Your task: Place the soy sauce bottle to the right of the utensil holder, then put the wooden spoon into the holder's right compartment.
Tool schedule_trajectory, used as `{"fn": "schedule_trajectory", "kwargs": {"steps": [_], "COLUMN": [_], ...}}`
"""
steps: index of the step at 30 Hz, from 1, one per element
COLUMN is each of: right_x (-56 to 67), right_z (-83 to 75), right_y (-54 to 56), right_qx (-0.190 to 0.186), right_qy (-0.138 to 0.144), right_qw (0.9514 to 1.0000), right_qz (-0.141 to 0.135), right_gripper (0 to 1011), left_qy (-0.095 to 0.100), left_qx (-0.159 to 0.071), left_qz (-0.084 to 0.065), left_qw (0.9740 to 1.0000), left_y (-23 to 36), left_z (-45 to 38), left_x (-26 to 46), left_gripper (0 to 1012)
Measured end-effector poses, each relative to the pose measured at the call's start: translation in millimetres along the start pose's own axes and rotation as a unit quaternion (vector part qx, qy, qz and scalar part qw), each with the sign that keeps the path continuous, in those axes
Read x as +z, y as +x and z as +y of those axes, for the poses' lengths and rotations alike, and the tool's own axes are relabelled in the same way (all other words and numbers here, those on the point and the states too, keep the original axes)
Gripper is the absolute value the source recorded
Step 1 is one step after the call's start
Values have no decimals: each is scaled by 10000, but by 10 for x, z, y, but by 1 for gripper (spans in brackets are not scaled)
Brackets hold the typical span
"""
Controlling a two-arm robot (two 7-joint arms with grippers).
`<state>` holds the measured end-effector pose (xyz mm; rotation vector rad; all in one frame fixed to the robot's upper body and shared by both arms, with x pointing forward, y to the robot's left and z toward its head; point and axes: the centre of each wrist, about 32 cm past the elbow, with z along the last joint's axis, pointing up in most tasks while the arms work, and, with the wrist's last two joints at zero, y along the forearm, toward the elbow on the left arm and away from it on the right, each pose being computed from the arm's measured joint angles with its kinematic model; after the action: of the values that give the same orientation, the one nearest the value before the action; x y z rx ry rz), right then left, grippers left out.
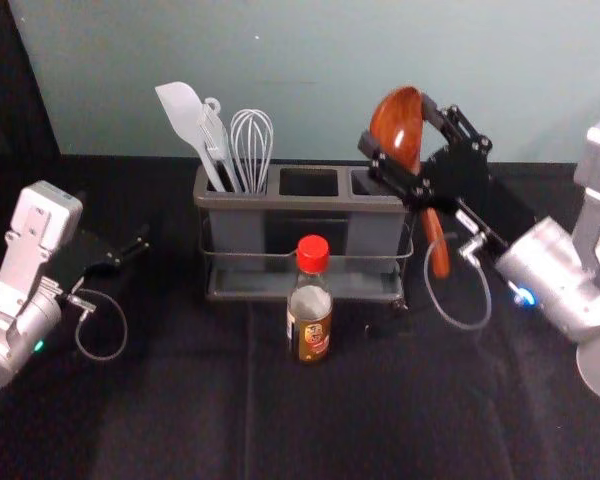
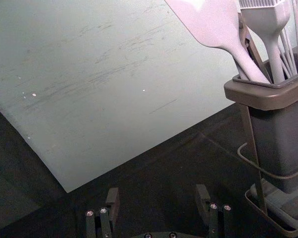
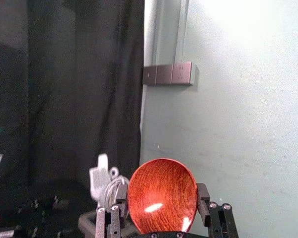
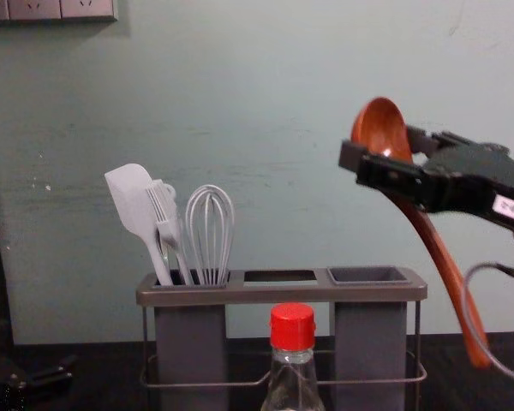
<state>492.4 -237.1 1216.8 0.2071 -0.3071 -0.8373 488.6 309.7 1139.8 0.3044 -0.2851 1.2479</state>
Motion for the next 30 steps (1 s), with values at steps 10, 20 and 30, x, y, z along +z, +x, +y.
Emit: {"fn": "schedule_trajectory", "kwargs": {"steps": [10, 20, 30], "right_x": [55, 40, -13], "right_z": [368, 638, 829], "right_y": [145, 284, 346], "right_qx": [129, 220, 271], "right_qy": [364, 512, 531], "right_qw": [9993, 9984, 9980], "right_qz": [16, -95, -198], "right_gripper": [837, 837, 837], "left_qy": [0, 0, 0], "left_qx": [0, 0, 0], "left_qz": [0, 0, 0], "left_qw": [10000, 10000, 10000], "left_y": [0, 0, 0], "left_z": [0, 0, 0], "left_x": [0, 0, 0], "left_gripper": [1005, 1005, 1005]}}
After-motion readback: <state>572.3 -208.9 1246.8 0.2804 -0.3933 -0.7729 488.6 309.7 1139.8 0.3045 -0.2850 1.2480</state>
